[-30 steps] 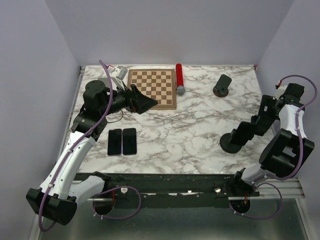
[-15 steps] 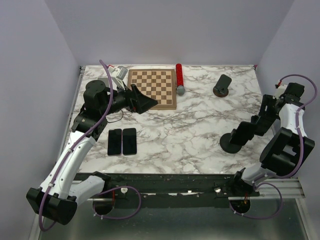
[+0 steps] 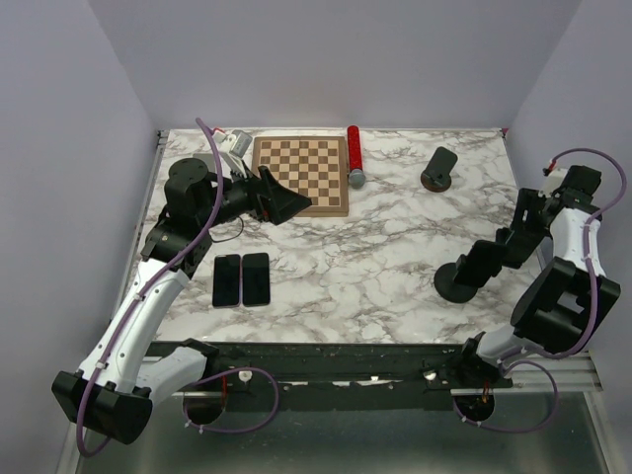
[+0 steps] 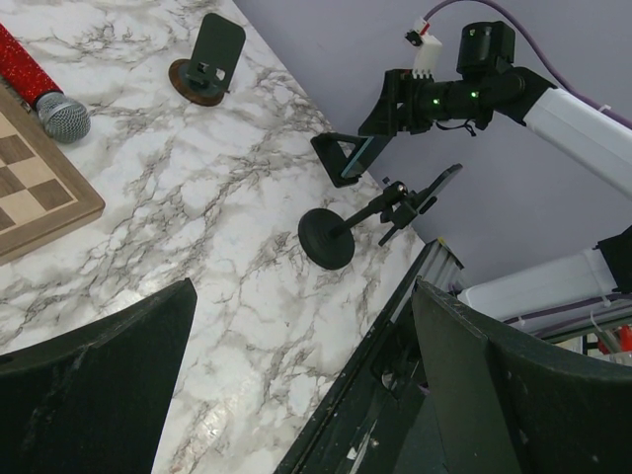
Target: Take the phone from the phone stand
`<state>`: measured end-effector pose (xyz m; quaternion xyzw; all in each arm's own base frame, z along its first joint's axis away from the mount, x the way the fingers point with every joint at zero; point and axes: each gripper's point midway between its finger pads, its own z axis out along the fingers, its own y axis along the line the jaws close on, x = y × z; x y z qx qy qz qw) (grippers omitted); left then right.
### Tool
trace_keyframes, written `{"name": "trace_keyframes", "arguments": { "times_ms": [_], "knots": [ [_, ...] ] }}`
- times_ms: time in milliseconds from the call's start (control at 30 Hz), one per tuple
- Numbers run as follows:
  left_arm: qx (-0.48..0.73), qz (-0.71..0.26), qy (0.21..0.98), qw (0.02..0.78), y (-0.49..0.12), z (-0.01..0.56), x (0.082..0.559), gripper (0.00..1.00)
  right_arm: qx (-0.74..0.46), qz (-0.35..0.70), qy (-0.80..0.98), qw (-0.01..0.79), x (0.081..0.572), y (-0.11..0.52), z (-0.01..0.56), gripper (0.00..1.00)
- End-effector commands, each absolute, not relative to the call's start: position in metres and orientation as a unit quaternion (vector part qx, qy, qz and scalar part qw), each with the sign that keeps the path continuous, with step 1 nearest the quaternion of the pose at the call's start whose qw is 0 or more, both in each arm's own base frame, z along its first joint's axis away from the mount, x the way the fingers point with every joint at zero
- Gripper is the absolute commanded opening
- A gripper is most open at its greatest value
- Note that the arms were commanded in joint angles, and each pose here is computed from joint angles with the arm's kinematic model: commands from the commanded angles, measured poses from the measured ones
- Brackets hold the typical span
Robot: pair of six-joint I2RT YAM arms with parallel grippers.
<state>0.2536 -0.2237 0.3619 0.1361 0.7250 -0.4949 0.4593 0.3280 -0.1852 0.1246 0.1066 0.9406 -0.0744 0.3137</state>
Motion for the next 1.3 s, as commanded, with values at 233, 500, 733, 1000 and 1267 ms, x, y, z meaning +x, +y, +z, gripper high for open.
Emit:
{"name": "trace_keyframes", "arguments": {
  "times_ms": [233, 500, 733, 1000, 1267],
  "knots": [
    [0.15, -0.499, 0.706, 0.479, -0.223, 0.377, 0.245, 0.98, 0.13, -0.114, 0.917, 0.358, 0.327, -0.195, 0.163, 0.01],
    [0.148, -0.503, 0.706, 0.475, -0.224, 0.376, 0.245, 0.99, 0.155, -0.116, 0.915, 0.353, 0.323, -0.194, 0.175, 0.01],
    [0.149, -0.508, 0.703, 0.475, -0.225, 0.377, 0.243, 0.98, 0.195, -0.139, 0.903, 0.357, 0.31, -0.195, 0.196, 0.01],
    [0.146, -0.508, 0.703, 0.476, -0.225, 0.374, 0.245, 0.98, 0.201, -0.114, 0.883, 0.409, 0.317, -0.17, 0.247, 0.01],
    [0.143, -0.491, 0.707, 0.489, -0.22, 0.374, 0.247, 0.99, 0.173, -0.059, 0.885, 0.428, 0.341, -0.121, 0.284, 0.01]
  ]
}}
